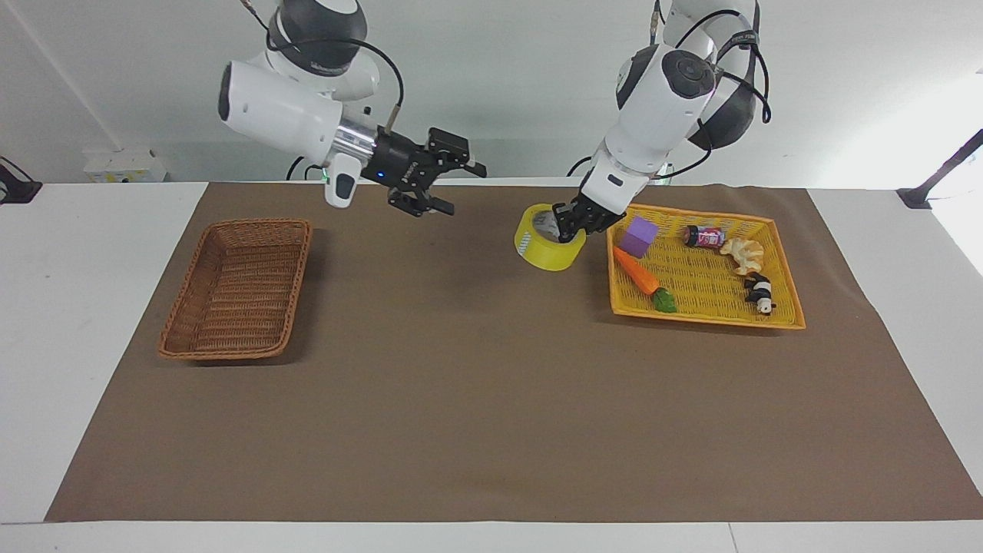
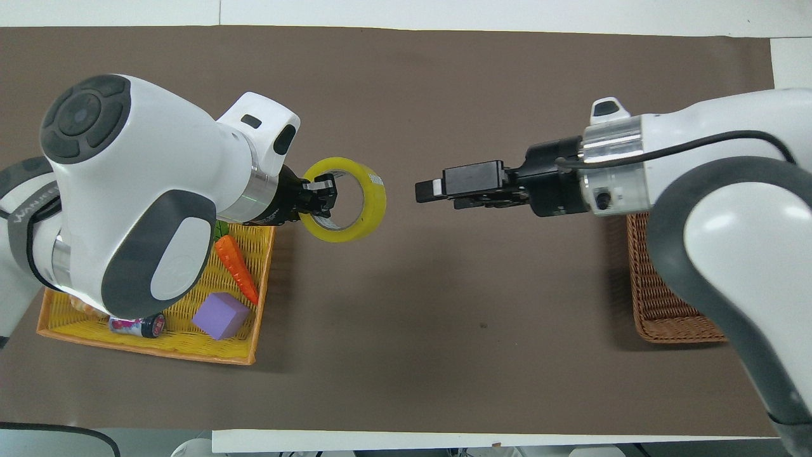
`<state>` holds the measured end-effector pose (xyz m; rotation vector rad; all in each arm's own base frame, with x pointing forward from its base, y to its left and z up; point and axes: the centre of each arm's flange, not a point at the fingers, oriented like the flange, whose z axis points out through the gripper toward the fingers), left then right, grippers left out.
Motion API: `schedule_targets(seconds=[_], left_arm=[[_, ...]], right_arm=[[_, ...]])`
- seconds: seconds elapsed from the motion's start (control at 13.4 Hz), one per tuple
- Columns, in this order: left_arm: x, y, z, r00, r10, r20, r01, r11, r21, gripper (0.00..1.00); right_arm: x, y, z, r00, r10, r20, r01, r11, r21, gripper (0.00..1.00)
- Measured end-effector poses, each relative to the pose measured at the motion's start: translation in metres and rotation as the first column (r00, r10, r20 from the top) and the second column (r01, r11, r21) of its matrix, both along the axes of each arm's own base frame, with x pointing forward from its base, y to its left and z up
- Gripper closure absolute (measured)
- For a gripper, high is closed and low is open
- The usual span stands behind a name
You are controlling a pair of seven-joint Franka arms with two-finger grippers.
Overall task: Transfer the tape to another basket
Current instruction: 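Reach the right gripper toward the tape roll held by the left gripper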
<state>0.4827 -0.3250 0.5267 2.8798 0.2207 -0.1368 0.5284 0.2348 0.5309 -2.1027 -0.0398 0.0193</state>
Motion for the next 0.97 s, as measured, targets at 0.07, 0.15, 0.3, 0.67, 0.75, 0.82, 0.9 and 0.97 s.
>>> schedule_targets(seconds=[0.07,0.15,0.3,0.67,0.75,0.82,0.9,0.97], left_arm=[[0.0,0.0,0.0,1.0,0.0,-0.001,0.0,1.0,0.0,0.78],[0.0,0.0,0.0,1.0,0.0,-0.001,0.0,1.0,0.001,0.78],[0.0,0.001,0.0,1.0,-0.001,-0.004,0.001,1.0,0.002,0.78],[0.0,0.001,-0.001,1.0,-0.001,-0.006,0.001,1.0,0.003,0.78],[0.0,0.001,-0.001,1.0,-0.001,-0.006,0.001,1.0,0.003,0.78],[0.0,0.001,-0.001,1.0,-0.001,-0.006,0.001,1.0,0.003,0.78],[0.0,0.001,-0.001,1.0,-0.001,-0.006,0.001,1.0,0.003,0.78],[0.0,0.001,-0.001,1.0,-0.002,-0.006,0.002,1.0,0.003,0.78]], right_arm=[[0.004,0.009,-0.017,1.0,-0.012,-0.011,0.013,1.0,0.026,0.0],[0.009,0.017,-0.032,0.999,-0.032,-0.016,0.033,0.998,0.049,0.0],[0.012,0.037,-0.052,0.997,-0.072,-0.014,0.073,0.995,0.067,0.0],[0.008,0.058,-0.065,0.998,-0.07,0.005,0.07,0.996,0.055,0.0],[0.008,0.058,-0.065,0.998,-0.07,0.006,0.07,0.996,0.055,0.0],[0.008,0.058,-0.065,0.998,-0.07,0.006,0.069,0.996,0.055,0.0],[0.008,0.058,-0.065,0.998,-0.069,0.006,0.069,0.996,0.055,0.0],[0.008,0.058,-0.065,0.998,-0.068,0.006,0.068,0.996,0.055,0.0]])
